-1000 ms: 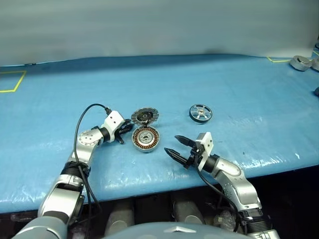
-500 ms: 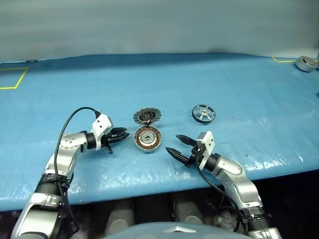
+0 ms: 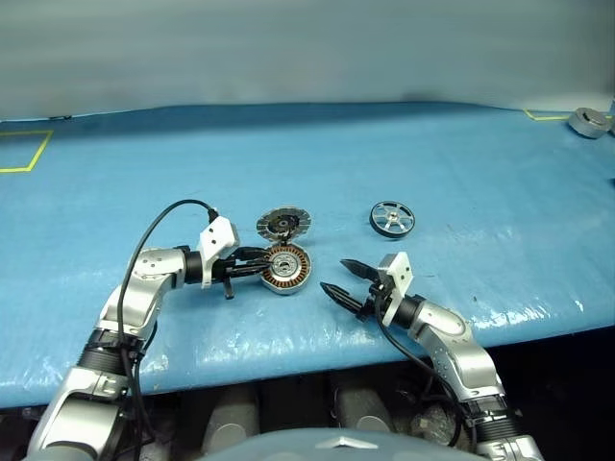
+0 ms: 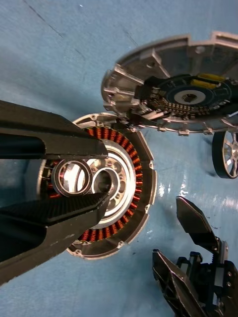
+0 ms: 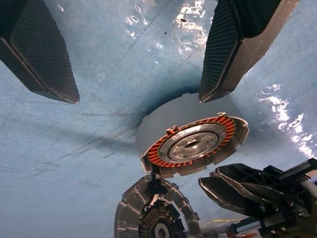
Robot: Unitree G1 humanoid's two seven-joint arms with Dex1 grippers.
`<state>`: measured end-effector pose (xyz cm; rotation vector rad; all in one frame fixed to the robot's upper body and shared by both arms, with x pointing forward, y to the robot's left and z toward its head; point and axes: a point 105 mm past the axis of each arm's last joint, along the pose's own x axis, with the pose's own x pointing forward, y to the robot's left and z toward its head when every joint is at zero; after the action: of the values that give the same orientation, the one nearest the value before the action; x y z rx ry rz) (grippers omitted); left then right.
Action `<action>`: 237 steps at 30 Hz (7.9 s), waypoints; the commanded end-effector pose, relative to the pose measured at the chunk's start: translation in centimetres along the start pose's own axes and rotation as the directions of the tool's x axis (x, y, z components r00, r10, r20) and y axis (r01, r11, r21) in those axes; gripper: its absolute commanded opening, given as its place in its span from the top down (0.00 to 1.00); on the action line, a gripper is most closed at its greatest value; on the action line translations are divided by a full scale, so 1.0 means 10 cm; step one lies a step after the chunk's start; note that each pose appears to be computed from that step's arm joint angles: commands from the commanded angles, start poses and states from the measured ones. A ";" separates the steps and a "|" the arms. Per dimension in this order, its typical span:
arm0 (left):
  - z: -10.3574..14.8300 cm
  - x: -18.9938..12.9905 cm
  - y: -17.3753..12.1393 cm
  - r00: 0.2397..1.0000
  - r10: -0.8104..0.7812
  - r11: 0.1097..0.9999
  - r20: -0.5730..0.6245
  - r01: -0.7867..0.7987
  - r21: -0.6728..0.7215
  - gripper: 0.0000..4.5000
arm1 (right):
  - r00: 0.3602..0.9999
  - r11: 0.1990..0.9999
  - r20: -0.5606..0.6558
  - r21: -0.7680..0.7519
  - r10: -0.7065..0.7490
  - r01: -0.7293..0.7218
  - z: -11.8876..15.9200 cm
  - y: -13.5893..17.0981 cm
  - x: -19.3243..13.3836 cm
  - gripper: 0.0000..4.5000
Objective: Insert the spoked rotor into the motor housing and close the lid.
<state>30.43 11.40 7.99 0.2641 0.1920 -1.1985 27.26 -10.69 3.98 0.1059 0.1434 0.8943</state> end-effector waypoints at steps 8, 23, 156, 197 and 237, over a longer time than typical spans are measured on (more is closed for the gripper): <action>0.11 0.24 -0.02 0.998 -0.051 0.997 0.025 0.049 0.062 0.85 | 0.999 0.999 0.029 -0.044 -0.022 0.023 0.08 -0.03 -0.02 0.10; -0.02 0.25 -0.01 0.999 -0.037 0.997 -0.020 0.039 0.071 0.85 | 0.999 0.998 0.017 -0.053 -0.030 0.030 0.05 -0.03 -0.03 0.10; 0.03 0.25 -0.01 0.999 -0.044 0.999 -0.016 0.044 0.015 0.99 | 0.998 0.994 -0.012 -0.090 -0.068 0.067 -0.02 -0.07 0.03 0.10; 0.17 0.13 -0.08 0.991 -0.031 0.999 0.131 0.035 -0.033 0.99 | 0.974 0.955 0.025 -0.195 -0.224 0.225 0.20 -0.29 -0.04 0.10; -0.08 -0.20 -0.24 0.973 0.191 0.979 0.130 -0.179 -0.101 1.00 | 0.826 0.828 -0.270 -0.436 -0.494 0.353 0.58 -1.35 -0.17 0.38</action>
<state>27.29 12.72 6.12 0.0909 0.1585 -1.0128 37.78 -20.34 7.92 -0.4635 0.3326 0.4766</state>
